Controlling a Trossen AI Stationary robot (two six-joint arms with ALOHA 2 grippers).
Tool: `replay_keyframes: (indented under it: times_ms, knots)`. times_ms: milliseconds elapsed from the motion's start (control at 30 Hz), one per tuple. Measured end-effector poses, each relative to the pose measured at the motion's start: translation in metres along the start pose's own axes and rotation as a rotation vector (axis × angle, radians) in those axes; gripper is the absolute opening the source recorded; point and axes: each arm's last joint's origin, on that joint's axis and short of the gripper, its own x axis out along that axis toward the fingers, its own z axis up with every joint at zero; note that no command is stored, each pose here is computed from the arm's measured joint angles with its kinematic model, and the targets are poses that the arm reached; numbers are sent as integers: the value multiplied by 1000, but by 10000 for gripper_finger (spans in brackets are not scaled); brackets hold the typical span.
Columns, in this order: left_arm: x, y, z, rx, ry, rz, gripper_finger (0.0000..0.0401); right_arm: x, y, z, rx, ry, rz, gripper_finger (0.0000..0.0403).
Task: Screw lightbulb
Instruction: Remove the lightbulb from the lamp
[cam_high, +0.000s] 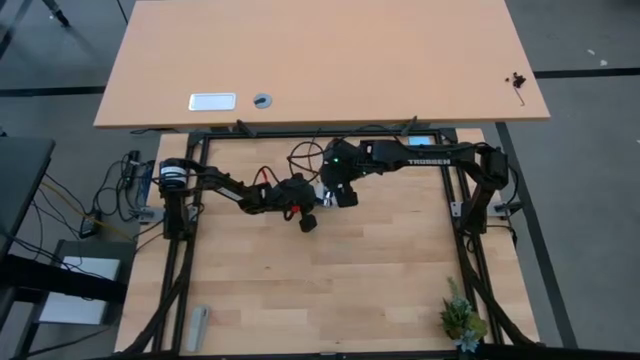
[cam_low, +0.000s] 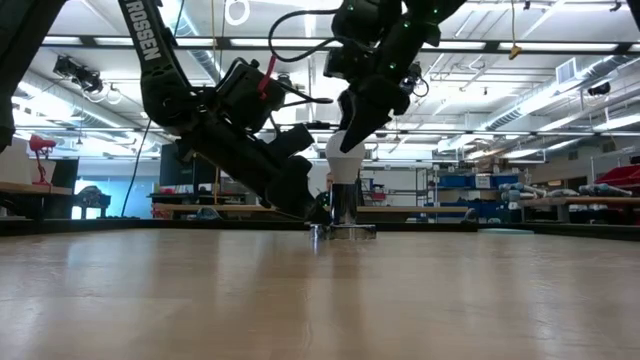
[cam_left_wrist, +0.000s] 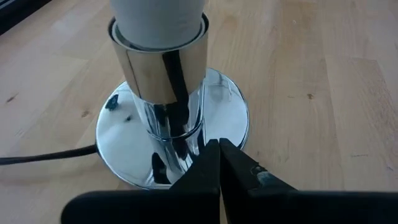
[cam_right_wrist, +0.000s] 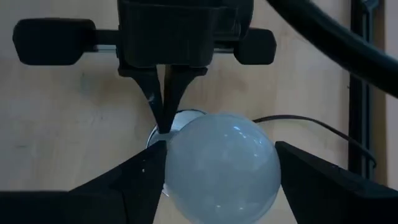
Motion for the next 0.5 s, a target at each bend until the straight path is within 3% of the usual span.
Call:
replay_keyframes:
  times_ms: [100, 233, 367, 500]
  knots:
    - [0, 0, 0, 0, 0, 0, 1, -2, -1, 1, 7, 10, -12, 299]
    - [0, 0, 0, 1, 2, 1, 1, -9, -5, 8, 138, -1, -68, 312]
    - [0, 0, 0, 1, 2, 2, 1, -20, -6, 17, 350, 0, -174, 320]
    - [0, 0, 0, 1, 3, 2, 1, -29, -4, 22, 622, 0, -185, 319]
